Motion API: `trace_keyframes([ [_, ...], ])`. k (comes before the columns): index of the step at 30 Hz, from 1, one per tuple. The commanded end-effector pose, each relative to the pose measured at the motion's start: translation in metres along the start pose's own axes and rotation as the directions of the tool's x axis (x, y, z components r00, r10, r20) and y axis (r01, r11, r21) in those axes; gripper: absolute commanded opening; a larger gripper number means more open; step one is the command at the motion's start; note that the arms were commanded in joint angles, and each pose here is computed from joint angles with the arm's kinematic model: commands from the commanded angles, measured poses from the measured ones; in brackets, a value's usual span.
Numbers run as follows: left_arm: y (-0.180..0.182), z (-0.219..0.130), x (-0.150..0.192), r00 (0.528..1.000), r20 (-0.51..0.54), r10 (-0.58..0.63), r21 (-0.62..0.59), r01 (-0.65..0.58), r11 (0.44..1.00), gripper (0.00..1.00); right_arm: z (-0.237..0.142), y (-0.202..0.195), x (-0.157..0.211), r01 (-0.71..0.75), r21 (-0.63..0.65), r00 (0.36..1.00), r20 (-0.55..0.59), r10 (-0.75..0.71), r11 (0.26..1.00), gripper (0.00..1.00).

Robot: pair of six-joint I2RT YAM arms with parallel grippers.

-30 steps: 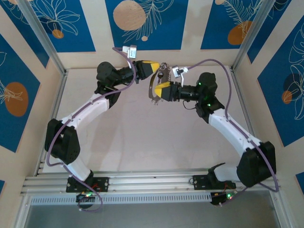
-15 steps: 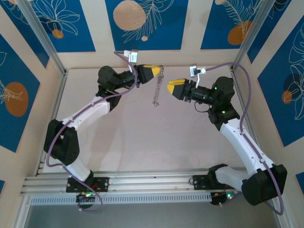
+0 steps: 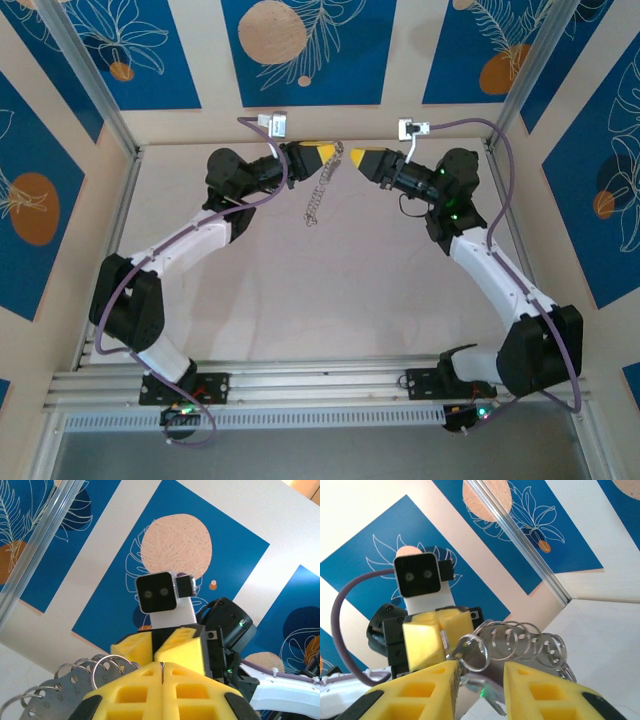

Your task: Put the keys on the keyring

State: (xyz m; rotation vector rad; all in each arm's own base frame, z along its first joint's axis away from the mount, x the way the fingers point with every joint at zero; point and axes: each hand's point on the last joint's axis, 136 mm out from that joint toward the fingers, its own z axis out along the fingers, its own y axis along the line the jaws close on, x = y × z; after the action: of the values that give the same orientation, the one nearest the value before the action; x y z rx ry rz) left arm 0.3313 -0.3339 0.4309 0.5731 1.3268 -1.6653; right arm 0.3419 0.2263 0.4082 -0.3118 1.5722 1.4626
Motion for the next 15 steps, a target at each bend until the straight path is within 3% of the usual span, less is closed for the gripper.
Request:
trace_keyframes([
  [1, -0.030, 0.001, -0.016, 0.997, 0.055, 0.058, 0.063, -0.061, 0.996, 0.00, 0.003, 0.030, -0.025, 0.060, -0.076, 0.997, 0.061, -0.055, 0.995, 0.30],
  [15, -0.026, 0.006, -0.014, 0.998, 0.047, 0.052, 0.074, -0.056, 0.996, 0.00, 0.013, 0.037, -0.016, 0.072, -0.108, 0.997, 0.034, -0.069, 0.992, 0.28],
])
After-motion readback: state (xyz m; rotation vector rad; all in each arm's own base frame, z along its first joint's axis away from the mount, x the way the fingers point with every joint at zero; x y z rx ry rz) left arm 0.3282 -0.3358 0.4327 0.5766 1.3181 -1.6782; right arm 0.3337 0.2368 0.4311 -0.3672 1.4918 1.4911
